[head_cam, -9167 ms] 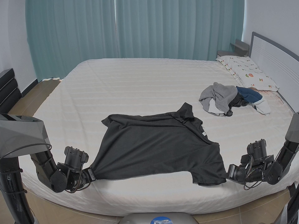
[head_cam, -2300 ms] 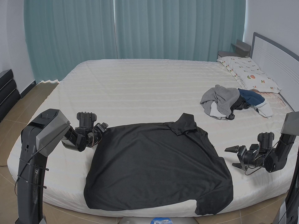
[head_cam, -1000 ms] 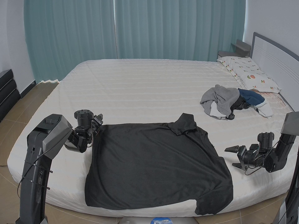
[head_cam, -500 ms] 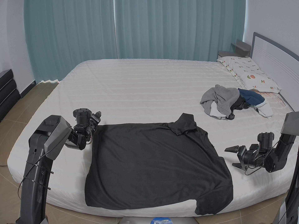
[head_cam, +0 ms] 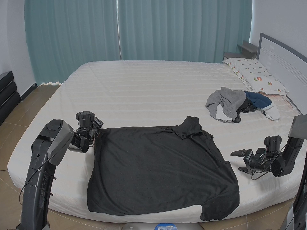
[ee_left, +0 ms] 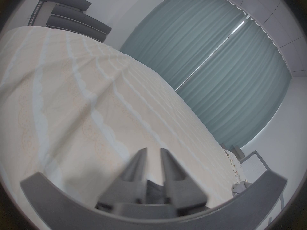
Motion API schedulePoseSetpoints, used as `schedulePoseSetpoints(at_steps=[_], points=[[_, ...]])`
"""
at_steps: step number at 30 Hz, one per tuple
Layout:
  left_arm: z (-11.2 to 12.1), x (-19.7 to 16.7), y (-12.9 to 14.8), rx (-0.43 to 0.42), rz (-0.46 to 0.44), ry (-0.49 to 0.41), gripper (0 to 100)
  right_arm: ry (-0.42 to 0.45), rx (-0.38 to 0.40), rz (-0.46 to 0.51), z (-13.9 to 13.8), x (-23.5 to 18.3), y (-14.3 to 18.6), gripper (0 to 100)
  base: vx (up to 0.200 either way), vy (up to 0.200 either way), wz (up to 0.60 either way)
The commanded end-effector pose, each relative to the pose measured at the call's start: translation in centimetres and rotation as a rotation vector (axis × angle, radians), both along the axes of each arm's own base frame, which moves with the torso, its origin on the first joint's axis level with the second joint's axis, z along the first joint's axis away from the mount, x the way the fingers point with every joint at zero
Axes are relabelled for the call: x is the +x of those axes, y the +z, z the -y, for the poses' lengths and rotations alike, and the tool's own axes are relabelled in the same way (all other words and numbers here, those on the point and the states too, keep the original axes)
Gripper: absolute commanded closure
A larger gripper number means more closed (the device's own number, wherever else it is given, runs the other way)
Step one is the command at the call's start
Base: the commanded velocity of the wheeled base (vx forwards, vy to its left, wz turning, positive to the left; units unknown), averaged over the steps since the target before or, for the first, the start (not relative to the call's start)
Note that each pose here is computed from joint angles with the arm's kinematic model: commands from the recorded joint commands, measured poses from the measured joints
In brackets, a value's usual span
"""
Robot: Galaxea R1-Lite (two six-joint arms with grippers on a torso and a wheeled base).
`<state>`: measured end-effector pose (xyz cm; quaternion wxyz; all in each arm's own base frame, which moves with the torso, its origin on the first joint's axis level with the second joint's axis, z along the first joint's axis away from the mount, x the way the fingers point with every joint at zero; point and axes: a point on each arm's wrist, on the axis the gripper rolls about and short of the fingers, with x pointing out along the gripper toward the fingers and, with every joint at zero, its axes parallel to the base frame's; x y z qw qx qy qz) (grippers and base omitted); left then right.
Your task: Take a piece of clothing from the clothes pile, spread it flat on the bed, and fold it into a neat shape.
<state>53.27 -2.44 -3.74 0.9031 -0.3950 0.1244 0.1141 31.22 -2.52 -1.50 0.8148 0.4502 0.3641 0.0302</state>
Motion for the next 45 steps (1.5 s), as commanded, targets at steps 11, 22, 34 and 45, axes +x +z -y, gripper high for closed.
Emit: schedulePoseSetpoints(at_steps=[11,22,34,45], points=[[-0.6,0.8,1.4,-0.015,0.151,0.059,100,0.002,0.001,0.0,0.0,0.0,0.0,0,0.0,0.0,0.0],[-0.4,-1.2,1.0,-0.052,0.047,-0.031,0,0.0,0.0,0.0,0.0,0.0,0.0,0,0.0,0.0,0.0],[-1.7,-1.2,0.2,-0.095,-0.059,-0.049,0,0.003,-0.001,-0.002,-0.1,-0.1,-0.1,0,0.0,0.0,0.0],[-1.1,-1.3,-0.3,-0.12,-0.102,-0.108,100,0.003,-0.001,-0.004,-0.1,-0.1,-0.1,0,0.0,0.0,0.0]])
